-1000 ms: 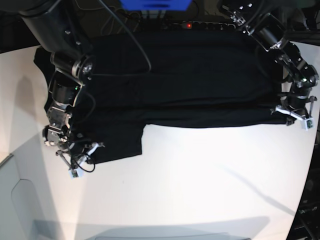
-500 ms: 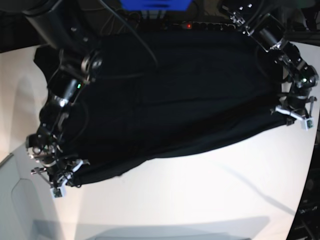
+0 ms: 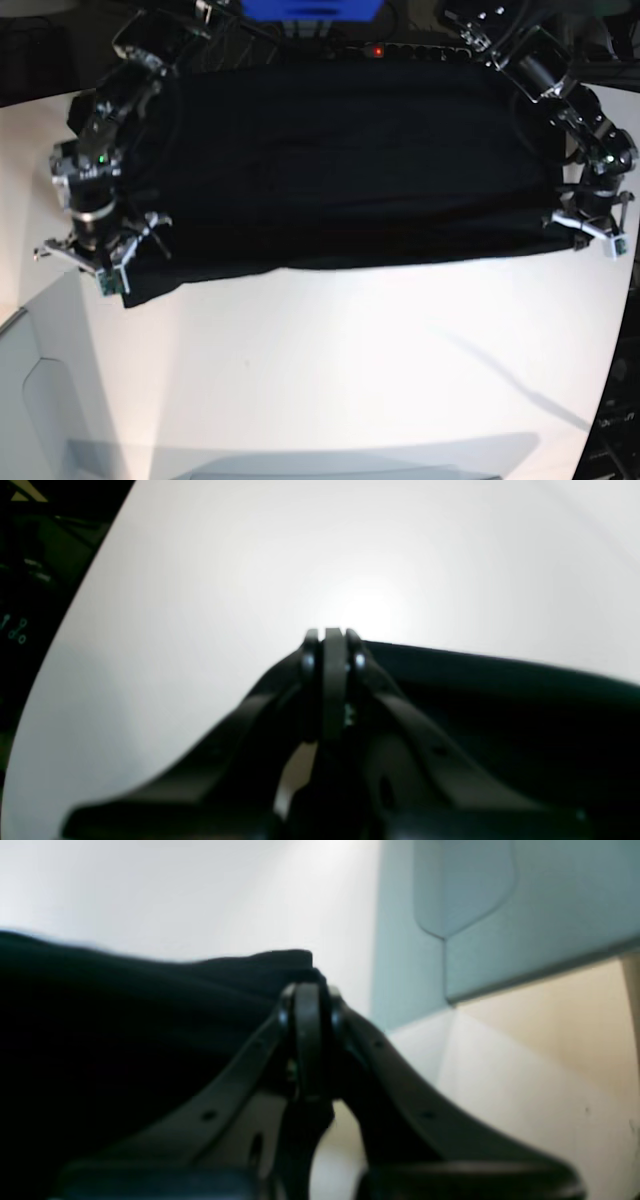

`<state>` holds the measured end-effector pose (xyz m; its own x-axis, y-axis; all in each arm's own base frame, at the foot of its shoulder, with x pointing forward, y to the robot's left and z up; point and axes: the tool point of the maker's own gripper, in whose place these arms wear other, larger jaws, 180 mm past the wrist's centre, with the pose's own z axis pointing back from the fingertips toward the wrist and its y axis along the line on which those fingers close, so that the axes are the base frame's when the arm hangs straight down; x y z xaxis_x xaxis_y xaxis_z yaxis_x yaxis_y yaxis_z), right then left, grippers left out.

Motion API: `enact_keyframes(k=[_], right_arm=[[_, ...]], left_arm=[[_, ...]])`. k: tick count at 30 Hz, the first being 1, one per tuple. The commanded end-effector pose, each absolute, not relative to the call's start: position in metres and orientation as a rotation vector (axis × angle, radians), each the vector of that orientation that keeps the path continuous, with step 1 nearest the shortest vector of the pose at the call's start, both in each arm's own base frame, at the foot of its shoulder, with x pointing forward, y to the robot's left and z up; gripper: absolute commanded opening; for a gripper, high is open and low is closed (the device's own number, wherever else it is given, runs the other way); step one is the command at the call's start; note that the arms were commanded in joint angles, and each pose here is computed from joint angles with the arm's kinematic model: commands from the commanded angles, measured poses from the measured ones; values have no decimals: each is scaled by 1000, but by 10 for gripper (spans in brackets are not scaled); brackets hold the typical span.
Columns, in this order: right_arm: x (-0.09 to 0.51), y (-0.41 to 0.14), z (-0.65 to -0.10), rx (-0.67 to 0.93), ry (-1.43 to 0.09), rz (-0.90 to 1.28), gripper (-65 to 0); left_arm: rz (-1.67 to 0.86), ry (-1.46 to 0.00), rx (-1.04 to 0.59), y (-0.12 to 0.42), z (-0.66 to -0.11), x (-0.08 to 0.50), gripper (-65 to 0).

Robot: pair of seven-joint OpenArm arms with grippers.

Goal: Fold the T-shirt properly
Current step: 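Regrasp the folded edge with the right gripper and pull it toward the left gripper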

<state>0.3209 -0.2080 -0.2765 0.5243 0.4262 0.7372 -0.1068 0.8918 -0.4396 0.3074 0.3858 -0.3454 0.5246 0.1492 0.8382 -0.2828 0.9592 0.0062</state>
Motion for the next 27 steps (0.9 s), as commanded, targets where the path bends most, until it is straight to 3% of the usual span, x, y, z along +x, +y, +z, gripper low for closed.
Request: enact_keyframes(k=[1,18,27], right_arm=[[321,-205,-270,-359,-1004,332,-650],[227,-243,-340,-368,-735,219,-650],[203,-222,-344,-285,-851,279,-650]], left_arm=[[252,-1049,174,395,-324,316,-650],[273,-1040,109,386,-340,296,-650],[275,-1020,107,386,-347,285,-650]])
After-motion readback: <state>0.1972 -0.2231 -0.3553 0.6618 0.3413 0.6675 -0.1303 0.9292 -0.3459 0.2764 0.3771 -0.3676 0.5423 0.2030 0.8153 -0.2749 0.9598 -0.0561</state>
